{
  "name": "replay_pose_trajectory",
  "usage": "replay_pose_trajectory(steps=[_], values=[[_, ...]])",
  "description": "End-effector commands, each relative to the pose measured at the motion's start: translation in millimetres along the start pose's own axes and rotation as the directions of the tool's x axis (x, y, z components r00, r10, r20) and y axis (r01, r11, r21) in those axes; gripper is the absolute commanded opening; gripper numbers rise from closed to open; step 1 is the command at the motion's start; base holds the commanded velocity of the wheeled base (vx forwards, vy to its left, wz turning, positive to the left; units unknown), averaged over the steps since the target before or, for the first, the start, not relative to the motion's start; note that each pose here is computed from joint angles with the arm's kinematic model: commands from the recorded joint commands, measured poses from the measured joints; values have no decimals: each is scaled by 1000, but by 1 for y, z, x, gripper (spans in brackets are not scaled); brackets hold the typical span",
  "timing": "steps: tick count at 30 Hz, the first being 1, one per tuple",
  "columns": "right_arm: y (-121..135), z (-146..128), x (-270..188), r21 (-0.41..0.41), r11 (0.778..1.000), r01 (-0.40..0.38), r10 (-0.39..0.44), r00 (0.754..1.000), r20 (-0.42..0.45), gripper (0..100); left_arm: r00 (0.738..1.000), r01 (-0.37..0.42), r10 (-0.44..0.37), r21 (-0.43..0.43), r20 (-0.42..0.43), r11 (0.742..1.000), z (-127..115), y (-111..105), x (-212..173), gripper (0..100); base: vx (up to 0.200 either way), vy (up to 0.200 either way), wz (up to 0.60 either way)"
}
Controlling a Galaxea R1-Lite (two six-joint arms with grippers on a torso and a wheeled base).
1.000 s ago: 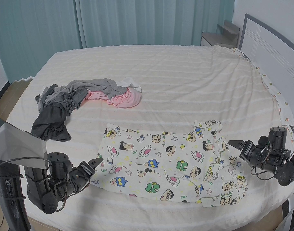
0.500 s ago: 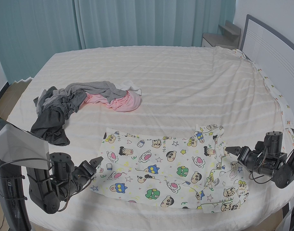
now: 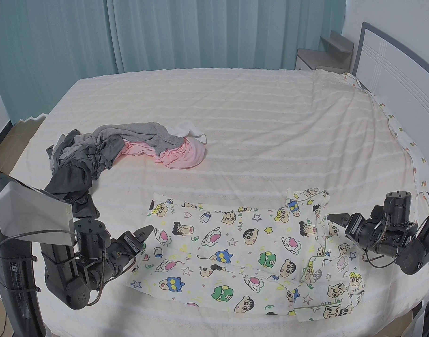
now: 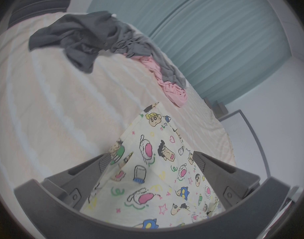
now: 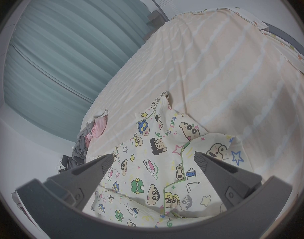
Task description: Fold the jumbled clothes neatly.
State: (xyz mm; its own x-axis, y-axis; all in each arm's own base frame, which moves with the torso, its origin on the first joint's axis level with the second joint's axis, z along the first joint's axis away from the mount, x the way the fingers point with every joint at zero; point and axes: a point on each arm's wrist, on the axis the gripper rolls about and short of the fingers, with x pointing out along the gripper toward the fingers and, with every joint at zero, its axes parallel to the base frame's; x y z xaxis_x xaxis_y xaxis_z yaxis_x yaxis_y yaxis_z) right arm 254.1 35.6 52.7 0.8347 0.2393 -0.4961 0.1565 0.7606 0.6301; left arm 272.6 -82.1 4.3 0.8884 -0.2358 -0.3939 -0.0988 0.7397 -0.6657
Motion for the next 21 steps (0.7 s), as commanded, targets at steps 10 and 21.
replay_pose_trajectory(steps=[10,21], values=[[7,-4,0,-19,999,-30,30,1000,6,100,995,-90,95,269,-6,959,60,-23,95,100,0,0,0],[7,-8,1,-24,999,-28,27,1000,-5,100,985,17,49,381,-164,924,80,-22,130,100,0,0,0]])
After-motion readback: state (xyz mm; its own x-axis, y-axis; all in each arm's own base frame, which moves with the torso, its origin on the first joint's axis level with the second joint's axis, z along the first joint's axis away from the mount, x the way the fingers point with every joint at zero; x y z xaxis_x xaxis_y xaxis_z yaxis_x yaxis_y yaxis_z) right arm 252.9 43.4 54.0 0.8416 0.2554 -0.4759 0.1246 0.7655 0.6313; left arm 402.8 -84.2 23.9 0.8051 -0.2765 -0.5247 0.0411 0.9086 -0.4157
